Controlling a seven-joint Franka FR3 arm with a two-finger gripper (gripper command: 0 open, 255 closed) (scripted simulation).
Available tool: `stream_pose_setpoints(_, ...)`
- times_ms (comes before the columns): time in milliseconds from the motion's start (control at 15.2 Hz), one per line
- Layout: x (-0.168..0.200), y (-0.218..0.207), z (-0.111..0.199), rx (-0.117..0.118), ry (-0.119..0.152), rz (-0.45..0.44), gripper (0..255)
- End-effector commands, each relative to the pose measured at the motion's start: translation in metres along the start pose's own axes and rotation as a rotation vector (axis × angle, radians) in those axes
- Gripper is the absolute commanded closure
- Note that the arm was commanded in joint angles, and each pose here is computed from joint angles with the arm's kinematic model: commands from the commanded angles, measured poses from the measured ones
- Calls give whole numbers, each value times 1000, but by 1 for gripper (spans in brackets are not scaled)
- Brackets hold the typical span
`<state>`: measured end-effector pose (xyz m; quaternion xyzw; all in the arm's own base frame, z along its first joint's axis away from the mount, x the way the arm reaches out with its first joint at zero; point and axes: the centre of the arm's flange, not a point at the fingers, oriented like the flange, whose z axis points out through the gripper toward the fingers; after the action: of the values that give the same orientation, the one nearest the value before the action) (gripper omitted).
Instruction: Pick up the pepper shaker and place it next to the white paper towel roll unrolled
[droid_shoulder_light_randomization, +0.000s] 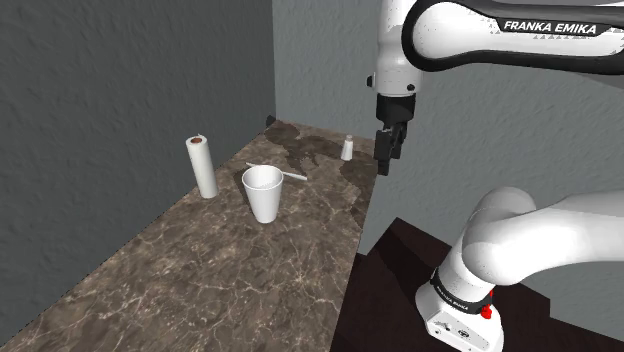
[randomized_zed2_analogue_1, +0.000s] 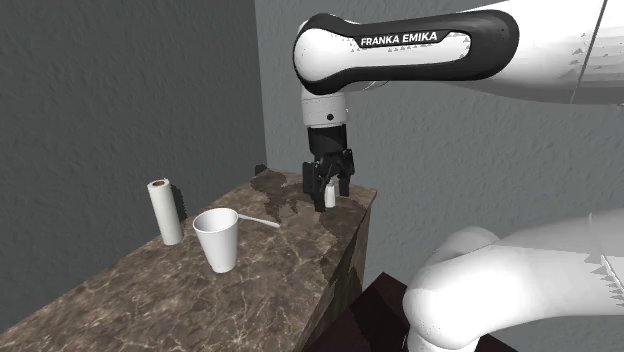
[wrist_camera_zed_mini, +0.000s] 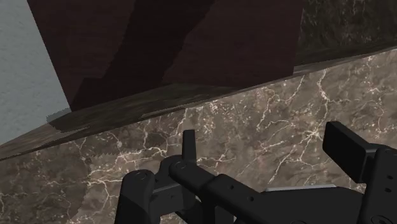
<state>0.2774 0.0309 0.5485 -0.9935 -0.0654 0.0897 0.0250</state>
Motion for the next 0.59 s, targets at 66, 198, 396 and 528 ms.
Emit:
stream_pose_setpoints(66, 6, 11, 3, 1, 6, -4, 0)
stream_pose_setpoints(198, 17, 34, 8, 2, 18, -11, 0)
stream_pose_setpoints(396, 34, 67, 16, 4, 36, -23, 0)
stream_pose_setpoints(528, 46, 90, 21, 5, 48, -30, 0)
